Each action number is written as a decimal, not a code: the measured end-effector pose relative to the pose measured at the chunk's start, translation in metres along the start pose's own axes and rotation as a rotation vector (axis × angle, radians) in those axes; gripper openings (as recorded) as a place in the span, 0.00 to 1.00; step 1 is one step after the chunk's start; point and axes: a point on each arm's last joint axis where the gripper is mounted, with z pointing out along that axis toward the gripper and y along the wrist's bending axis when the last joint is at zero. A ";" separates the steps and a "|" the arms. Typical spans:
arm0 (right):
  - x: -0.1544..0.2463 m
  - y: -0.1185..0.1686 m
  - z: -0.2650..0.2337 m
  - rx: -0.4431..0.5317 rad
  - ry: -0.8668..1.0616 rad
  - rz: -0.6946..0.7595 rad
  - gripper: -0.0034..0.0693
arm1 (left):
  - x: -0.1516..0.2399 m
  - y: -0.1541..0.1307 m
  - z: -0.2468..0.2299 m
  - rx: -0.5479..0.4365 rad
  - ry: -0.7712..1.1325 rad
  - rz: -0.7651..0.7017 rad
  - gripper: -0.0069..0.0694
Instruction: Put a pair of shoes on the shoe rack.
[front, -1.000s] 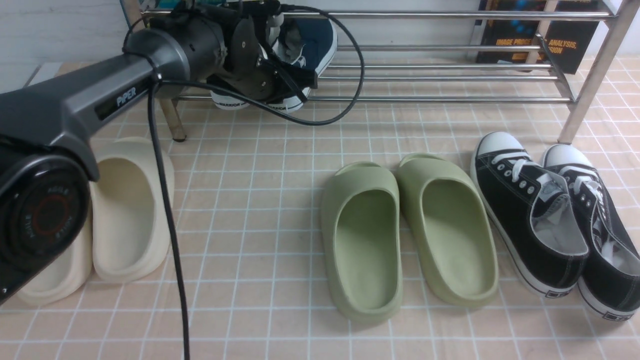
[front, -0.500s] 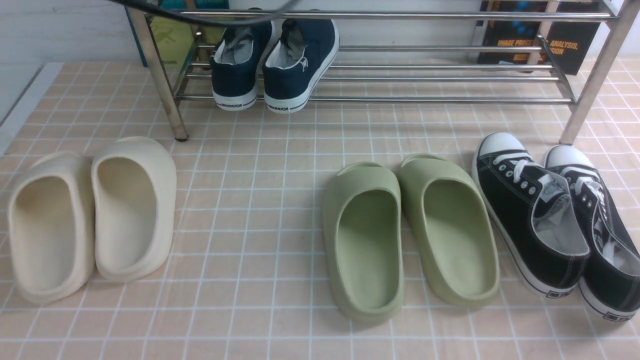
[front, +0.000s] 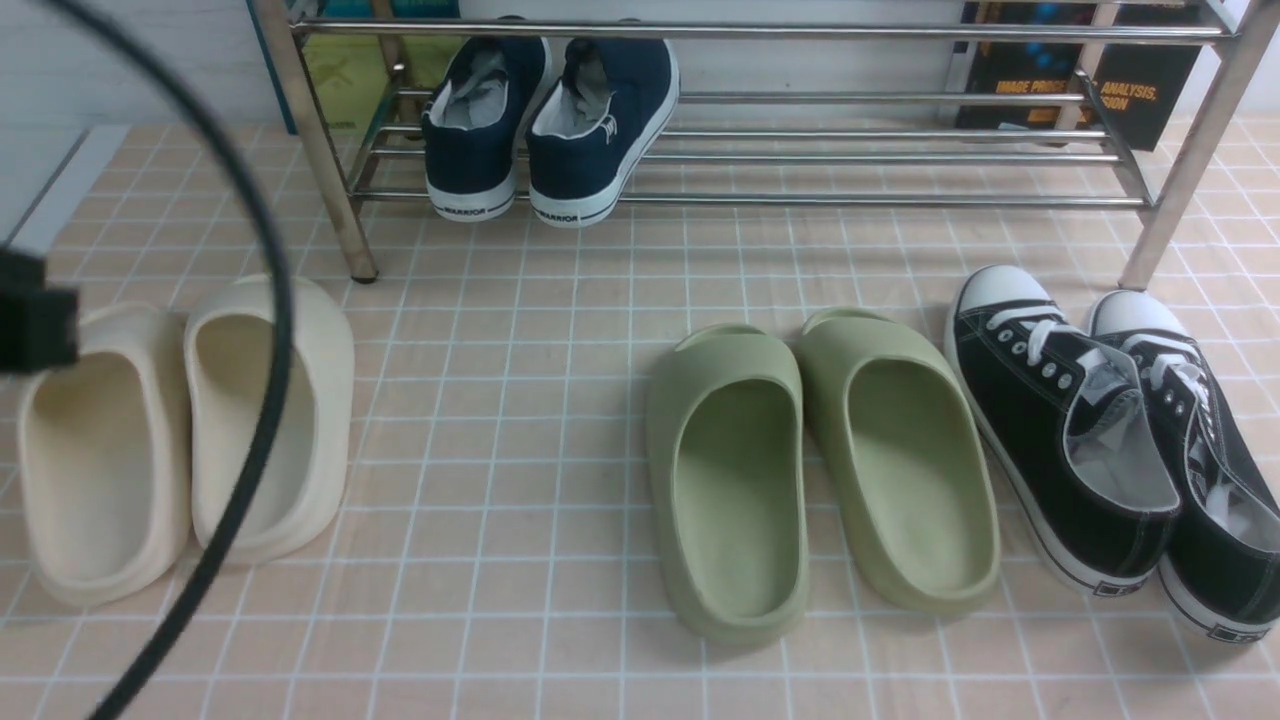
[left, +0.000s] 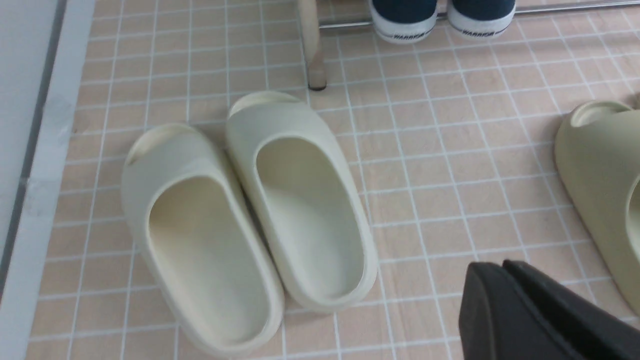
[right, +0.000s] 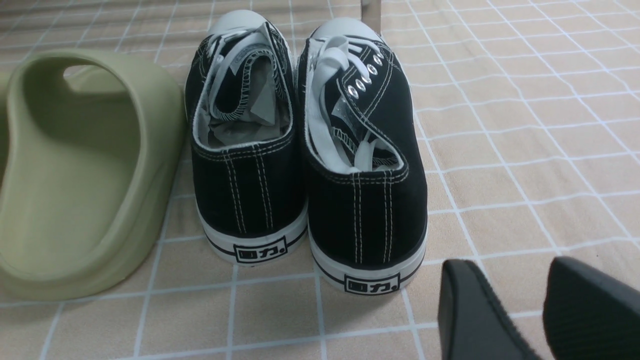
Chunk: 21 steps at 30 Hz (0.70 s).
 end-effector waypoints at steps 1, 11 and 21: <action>0.000 0.000 0.000 0.000 0.000 0.000 0.38 | 0.006 0.001 -0.001 -0.001 0.003 -0.003 0.14; 0.000 0.000 0.000 0.000 0.000 0.000 0.38 | 0.059 0.014 -0.034 -0.004 -0.050 -0.047 0.14; 0.000 0.000 0.000 0.000 0.000 0.000 0.38 | 0.074 0.029 -0.035 -0.164 0.112 0.010 0.15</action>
